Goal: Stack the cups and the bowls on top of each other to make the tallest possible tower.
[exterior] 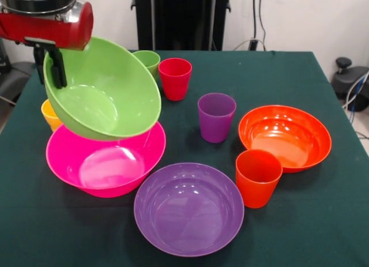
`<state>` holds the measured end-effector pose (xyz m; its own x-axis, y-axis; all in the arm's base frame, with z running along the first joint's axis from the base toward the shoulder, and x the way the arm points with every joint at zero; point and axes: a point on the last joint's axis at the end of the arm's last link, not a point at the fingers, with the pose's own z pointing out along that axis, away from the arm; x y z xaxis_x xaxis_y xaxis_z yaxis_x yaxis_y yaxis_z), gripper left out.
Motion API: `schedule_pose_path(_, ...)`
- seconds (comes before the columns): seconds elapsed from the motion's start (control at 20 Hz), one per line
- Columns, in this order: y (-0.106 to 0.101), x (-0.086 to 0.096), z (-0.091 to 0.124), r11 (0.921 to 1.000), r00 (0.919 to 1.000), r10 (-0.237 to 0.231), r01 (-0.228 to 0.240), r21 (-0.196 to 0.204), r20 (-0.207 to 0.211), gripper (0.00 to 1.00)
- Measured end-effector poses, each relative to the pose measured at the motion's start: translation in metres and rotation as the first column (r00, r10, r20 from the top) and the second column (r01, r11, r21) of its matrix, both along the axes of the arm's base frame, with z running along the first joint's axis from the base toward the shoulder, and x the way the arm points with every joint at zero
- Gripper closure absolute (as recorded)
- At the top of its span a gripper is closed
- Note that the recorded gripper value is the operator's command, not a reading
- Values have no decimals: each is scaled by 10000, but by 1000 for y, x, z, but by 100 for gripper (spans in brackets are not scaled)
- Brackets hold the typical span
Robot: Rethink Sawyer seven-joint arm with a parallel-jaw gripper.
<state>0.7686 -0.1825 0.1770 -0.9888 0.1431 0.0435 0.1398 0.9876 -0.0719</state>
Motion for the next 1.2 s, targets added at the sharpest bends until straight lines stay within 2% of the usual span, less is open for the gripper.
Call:
schedule_pose_path(0.4,-6,6,-19,9999,9999,-111,111,86,-31,100)
schedule_pose_path(0.6,-9,8,-40,9996,9997,-177,181,197,-157,100)
schedule_pose_path(0.95,-6,4,-67,9991,9988,-196,212,375,-447,100)
schedule_pose_path(1.2,-5,0,-78,9988,9980,-190,217,444,-598,100)
